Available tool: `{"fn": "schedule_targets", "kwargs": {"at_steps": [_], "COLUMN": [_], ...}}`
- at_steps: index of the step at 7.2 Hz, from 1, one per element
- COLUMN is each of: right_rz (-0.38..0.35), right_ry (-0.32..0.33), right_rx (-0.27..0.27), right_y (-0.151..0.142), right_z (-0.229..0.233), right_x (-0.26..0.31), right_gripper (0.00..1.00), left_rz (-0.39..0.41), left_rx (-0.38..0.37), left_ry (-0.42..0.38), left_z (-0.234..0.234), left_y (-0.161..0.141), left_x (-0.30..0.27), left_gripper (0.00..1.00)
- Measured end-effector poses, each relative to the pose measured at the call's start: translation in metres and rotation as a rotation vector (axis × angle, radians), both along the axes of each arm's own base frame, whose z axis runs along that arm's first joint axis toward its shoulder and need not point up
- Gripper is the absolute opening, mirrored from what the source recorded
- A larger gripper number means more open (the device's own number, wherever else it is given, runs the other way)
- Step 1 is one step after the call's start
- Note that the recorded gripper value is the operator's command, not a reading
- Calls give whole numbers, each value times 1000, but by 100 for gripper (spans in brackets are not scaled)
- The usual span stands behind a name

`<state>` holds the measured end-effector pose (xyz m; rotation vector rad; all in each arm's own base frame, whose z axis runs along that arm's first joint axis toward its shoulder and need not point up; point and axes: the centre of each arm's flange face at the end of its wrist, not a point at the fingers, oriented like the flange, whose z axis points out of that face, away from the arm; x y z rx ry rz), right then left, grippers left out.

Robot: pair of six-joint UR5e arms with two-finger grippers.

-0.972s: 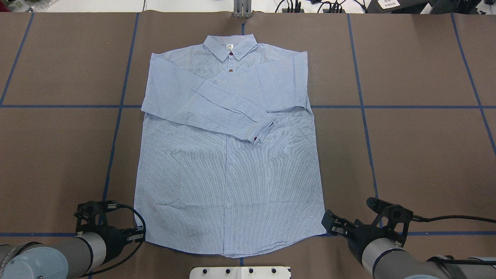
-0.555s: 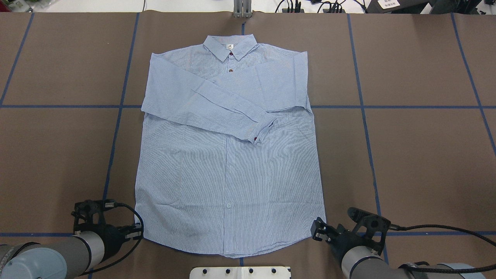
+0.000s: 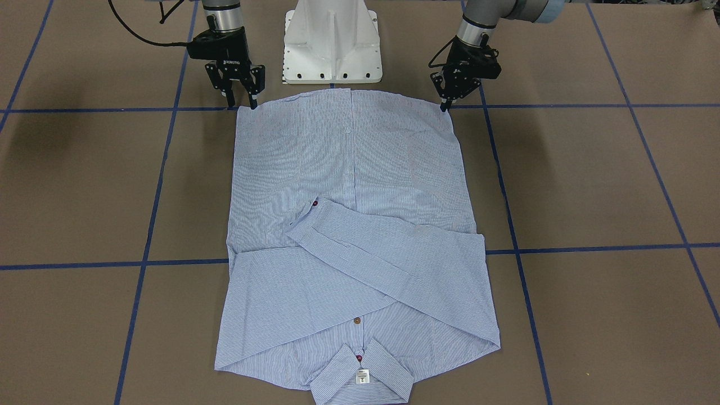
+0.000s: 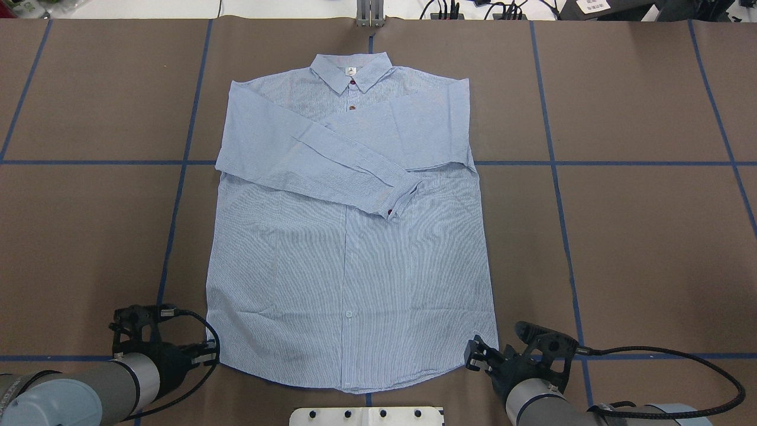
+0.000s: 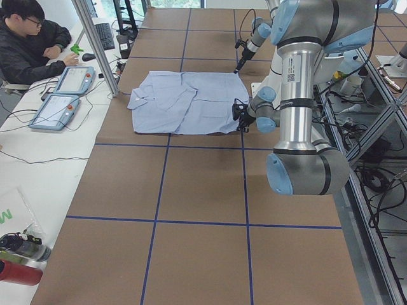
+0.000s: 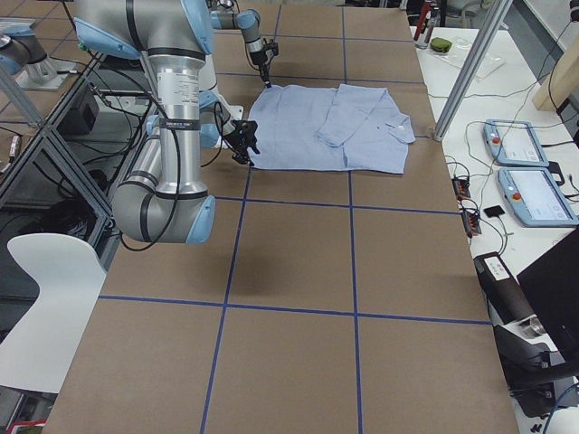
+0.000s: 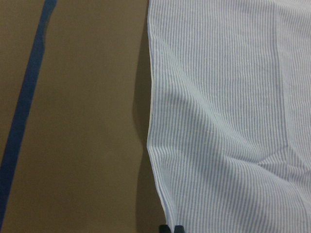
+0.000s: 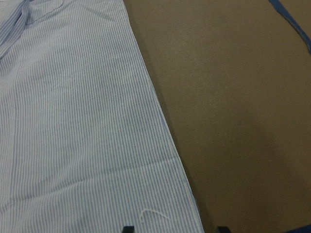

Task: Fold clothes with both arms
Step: 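Grasp both bottom hem corners nearest the robot with both grippers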

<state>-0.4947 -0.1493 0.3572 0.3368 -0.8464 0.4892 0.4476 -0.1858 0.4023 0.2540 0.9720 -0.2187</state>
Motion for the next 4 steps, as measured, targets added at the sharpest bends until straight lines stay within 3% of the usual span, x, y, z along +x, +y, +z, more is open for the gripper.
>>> {"fn": "schedule_targets", "kwargs": {"at_steps": [4], "right_rz": [5], "right_ry": [23], "right_rx": [10], "right_y": [1], "right_z": [10], "right_x": [-6], "right_gripper": [60], "left_rz": [0], "left_rx": [0], "left_ry": [6], "left_z": [-3], "left_y": [0], "left_x": [0], "left_gripper": [0]}}
